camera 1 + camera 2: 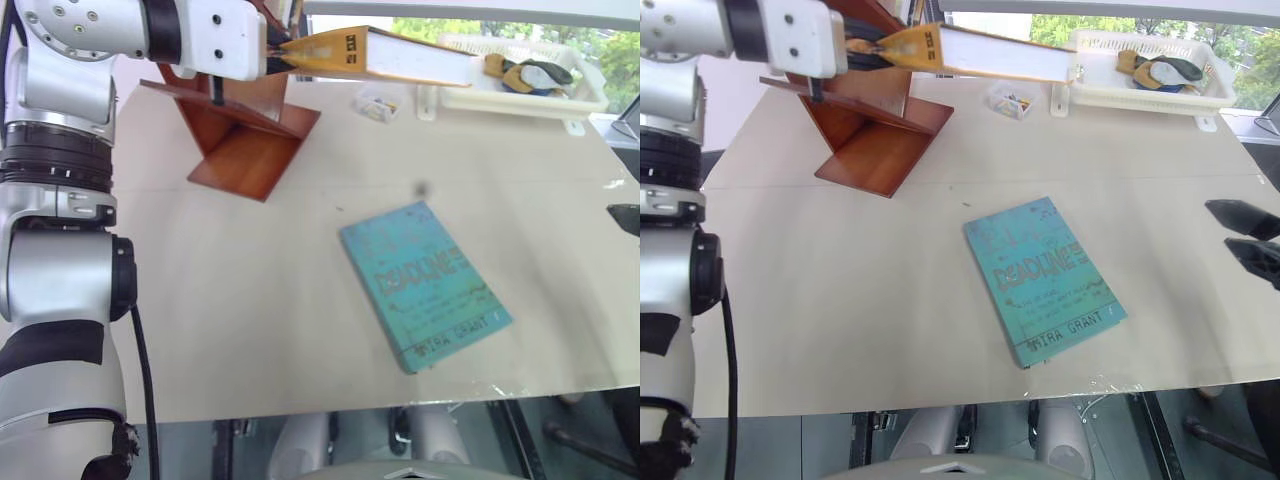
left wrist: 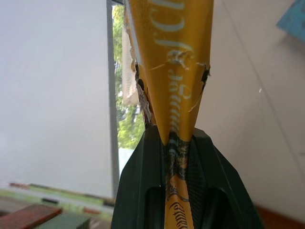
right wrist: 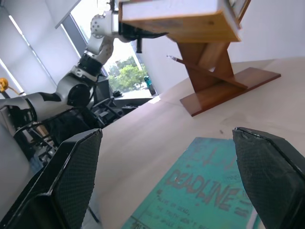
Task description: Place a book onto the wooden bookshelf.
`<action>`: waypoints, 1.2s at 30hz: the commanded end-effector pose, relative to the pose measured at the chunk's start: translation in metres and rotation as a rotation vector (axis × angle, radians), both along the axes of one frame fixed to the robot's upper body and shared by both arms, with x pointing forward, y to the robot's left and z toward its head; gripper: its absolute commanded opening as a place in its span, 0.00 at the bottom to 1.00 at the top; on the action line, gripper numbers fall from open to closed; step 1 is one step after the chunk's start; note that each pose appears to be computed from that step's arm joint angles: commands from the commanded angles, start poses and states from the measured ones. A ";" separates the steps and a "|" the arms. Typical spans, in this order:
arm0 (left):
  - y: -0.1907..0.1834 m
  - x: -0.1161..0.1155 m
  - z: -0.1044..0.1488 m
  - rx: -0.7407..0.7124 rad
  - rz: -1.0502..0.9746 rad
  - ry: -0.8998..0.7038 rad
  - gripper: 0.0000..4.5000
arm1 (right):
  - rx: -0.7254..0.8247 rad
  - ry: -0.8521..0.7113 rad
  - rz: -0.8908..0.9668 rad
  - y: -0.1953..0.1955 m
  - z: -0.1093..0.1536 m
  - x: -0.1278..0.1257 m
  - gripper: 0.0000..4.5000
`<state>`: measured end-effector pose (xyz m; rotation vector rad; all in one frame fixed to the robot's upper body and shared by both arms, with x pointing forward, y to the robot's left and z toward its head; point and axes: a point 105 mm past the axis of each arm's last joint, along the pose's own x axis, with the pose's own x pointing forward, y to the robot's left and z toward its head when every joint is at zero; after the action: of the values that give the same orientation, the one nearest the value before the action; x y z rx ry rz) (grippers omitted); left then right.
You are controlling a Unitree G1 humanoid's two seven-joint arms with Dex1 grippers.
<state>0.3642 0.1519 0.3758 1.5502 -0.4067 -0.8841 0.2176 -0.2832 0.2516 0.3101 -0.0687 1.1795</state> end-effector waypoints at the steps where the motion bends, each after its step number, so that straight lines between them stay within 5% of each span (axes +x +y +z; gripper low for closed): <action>1: 0.015 -0.004 0.017 0.039 0.061 -0.083 0.06 | 0.005 -0.050 0.029 -0.004 0.017 -0.005 1.00; 12: 0.090 0.008 0.013 0.120 0.376 -0.111 0.06 | -0.007 -0.047 0.046 -0.005 0.015 0.003 1.00; 21: 0.114 0.016 0.003 0.142 0.461 -0.099 0.06 | -0.014 -0.038 0.036 -0.006 0.013 0.000 1.00; 30: 0.128 0.023 0.020 0.216 0.554 -0.265 0.98 | -0.026 -0.034 0.013 -0.009 0.011 -0.004 1.00; 34: 0.135 0.022 0.016 0.233 0.571 -0.244 0.98 | -0.035 -0.031 0.003 -0.010 0.010 -0.004 1.00; 36: 0.130 0.016 0.016 0.087 0.517 -0.169 0.98 | -0.064 -0.021 -0.013 -0.011 0.006 -0.005 1.00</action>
<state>0.3903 0.2811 0.3773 1.7985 -0.0065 -0.3811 0.2187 -0.2943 0.2482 0.3009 -0.0292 1.1563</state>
